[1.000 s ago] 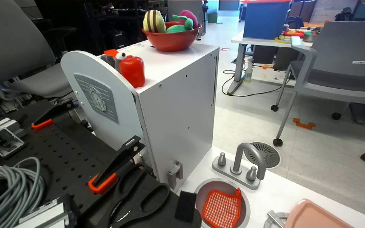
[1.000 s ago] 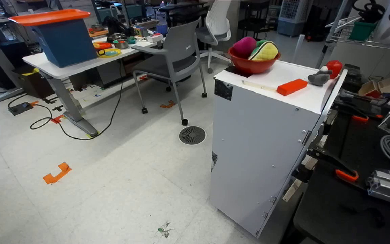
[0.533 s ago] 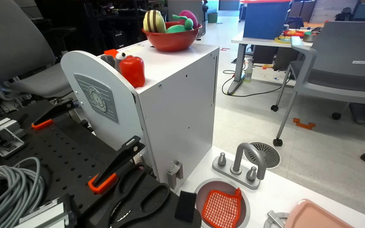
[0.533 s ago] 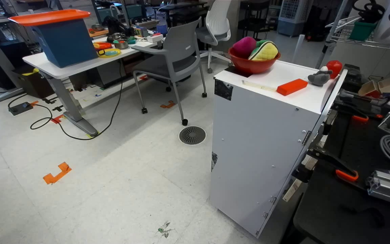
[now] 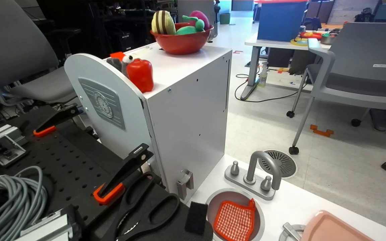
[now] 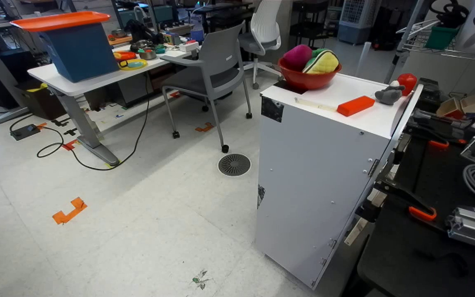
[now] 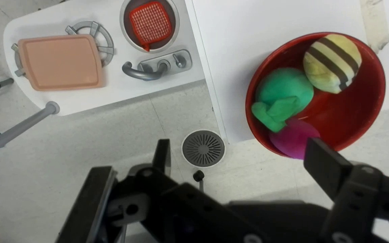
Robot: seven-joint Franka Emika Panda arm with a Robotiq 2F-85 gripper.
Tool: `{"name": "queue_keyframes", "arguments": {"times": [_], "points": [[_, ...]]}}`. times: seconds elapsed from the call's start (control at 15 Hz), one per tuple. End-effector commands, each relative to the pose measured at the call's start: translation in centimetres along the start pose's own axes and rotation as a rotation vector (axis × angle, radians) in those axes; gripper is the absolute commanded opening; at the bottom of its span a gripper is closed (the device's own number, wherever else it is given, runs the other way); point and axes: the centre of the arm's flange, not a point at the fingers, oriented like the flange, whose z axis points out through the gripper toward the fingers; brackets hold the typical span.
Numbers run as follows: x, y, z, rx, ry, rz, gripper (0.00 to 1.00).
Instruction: Put the purple toy on the top of the fridge
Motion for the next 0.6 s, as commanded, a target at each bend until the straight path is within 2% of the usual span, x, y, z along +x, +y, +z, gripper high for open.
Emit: {"name": "queue_keyframes", "arguments": {"times": [0.0,0.07,0.13,0.53], "points": [[-2.1,0.6,1.1,0.006,-0.049,-0.045,1.00],[-2.7,0.9,1.3,0.020,-0.064,-0.077,1.00],[-1.1,0.2,1.8,-0.001,-0.042,-0.036,1.00],[-1.8,0.4,2.2,0.001,-0.055,-0.067,1.00]]}}
